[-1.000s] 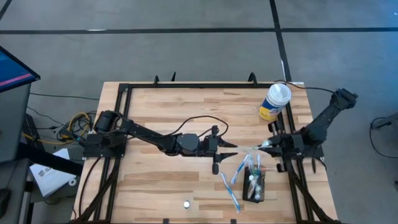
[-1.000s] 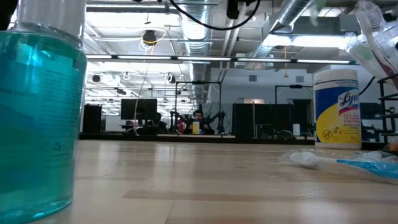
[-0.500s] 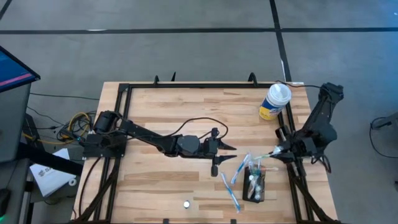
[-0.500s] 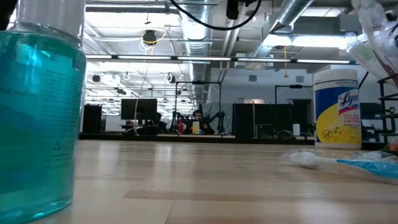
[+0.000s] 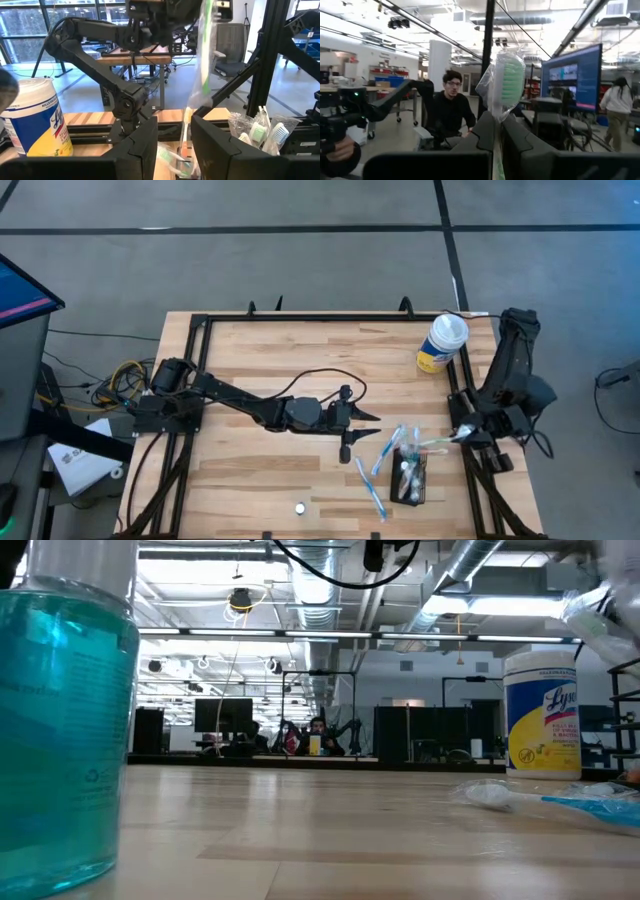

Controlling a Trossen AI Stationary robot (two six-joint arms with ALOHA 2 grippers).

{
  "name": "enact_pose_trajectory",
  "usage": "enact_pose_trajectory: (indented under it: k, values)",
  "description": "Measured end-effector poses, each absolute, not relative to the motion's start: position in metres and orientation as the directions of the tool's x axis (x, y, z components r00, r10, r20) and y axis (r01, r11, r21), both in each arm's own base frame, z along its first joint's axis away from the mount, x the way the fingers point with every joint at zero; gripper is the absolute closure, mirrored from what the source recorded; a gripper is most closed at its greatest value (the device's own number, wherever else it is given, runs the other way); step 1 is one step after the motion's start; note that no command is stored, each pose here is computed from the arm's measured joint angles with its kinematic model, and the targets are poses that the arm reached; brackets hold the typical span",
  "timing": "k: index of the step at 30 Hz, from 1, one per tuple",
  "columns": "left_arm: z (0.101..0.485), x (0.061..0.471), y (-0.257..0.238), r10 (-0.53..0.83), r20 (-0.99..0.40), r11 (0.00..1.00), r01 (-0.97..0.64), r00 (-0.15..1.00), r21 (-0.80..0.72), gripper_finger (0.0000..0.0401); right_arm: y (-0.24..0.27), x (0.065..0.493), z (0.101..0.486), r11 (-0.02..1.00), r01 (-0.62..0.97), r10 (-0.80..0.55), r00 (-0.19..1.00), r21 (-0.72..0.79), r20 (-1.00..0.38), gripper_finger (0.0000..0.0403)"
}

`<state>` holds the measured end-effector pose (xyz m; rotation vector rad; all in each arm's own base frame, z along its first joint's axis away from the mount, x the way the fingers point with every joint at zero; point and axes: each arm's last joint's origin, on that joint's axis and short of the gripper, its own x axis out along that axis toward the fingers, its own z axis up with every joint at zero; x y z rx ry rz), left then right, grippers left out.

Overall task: Pick & Place toothbrushing station
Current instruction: Put the green toothbrush into the black wire organizer

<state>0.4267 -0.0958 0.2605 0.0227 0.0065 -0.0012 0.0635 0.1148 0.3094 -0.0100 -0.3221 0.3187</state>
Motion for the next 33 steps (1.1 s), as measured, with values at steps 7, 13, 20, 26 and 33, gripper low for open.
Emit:
enact_pose_trajectory:
  k: [7,13,20,26,33]
  values:
    - [0.260,0.427,-0.095,0.000,-0.007,1.000,0.000,1.000,0.023,0.0290,0.131,0.064,0.323,0.940,-0.325,0.341,0.891,-0.103,0.300,0.0403]
    - [0.260,0.427,-0.095,0.000,-0.009,1.000,0.000,1.000,0.023,0.0290,0.150,0.059,0.321,0.953,-0.288,0.303,0.928,-0.098,0.216,0.0403]
    - [0.259,0.427,-0.095,0.000,-0.011,1.000,0.000,1.000,0.024,0.0290,0.167,0.042,0.317,0.954,-0.288,0.298,0.944,-0.088,0.144,0.0403]
    - [0.259,0.427,-0.095,-0.001,-0.013,1.000,0.002,1.000,0.024,0.0290,0.182,0.039,0.305,0.951,-0.303,0.308,0.945,-0.060,0.111,0.0402]
    - [0.259,0.427,-0.095,-0.001,-0.013,1.000,0.002,1.000,0.024,0.0290,0.200,0.045,0.288,0.956,-0.292,0.294,0.953,-0.036,0.073,0.0402]
